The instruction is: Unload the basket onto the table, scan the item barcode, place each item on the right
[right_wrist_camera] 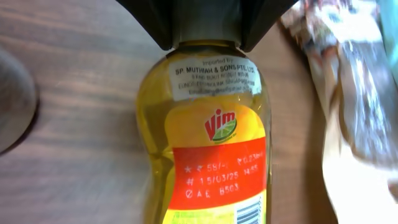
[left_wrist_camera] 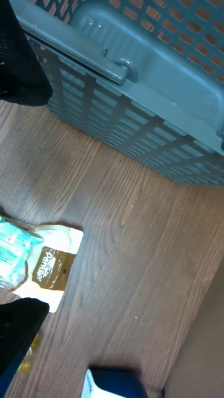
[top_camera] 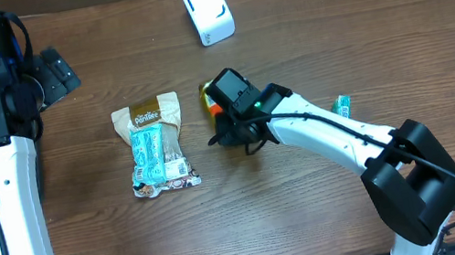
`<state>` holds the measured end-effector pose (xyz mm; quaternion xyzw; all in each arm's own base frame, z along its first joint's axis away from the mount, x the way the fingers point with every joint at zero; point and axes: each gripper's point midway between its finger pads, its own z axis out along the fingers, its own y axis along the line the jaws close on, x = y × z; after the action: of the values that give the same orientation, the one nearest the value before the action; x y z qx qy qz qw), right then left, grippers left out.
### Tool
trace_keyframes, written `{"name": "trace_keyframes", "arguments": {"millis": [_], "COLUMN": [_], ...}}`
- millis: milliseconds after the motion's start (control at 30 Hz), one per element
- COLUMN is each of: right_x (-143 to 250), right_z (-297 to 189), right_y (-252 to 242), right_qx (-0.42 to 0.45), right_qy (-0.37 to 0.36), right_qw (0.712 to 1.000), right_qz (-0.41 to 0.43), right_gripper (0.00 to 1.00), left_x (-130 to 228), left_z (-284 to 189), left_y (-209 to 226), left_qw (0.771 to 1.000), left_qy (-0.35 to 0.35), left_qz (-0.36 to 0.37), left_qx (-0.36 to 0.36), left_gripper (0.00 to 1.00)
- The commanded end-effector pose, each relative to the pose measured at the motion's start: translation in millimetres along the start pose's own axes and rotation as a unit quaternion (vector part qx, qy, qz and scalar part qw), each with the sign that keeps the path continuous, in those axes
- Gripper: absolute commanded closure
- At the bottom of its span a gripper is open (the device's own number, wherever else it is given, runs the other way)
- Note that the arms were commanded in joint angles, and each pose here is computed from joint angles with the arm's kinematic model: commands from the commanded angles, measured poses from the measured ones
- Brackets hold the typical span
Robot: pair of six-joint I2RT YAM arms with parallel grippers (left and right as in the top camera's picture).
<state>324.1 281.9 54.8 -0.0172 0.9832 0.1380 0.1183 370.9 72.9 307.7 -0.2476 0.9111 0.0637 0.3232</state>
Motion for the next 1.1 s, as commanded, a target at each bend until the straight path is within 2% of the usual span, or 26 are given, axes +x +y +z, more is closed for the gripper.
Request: {"name": "trace_keyframes", "arguments": {"millis": [0,400,700,1067], "right_x": [3,8,1,2], "right_z": [-21,-85,-122,-131], "right_y": [15,16,25,11], "right_qx": [-0.031,0.001,0.0,0.037], "right_qy": [0.011,0.057,0.055,0.06], "right_qw": [0.998,0.993,0.993,0.991], "right_qz": [-0.048,-0.099,-0.1,-0.118], "right_gripper": [0.73,0.72,0.74,0.73], "left_x": [-2,-2,-2,-2], "left_z": [0,0,0,0], "left_y": [3,3,3,3], "left_qw": [1.0,1.0,1.0,1.0], "left_qy": [-0.004,-0.004,-0.004,-0.004], "left_qz": [-0.002,-0.002,-0.002,-0.002], "left_qx": [-0.008,-0.008,-0.008,-0.008], "left_gripper": [0.0,0.01,0.01,0.01]}}
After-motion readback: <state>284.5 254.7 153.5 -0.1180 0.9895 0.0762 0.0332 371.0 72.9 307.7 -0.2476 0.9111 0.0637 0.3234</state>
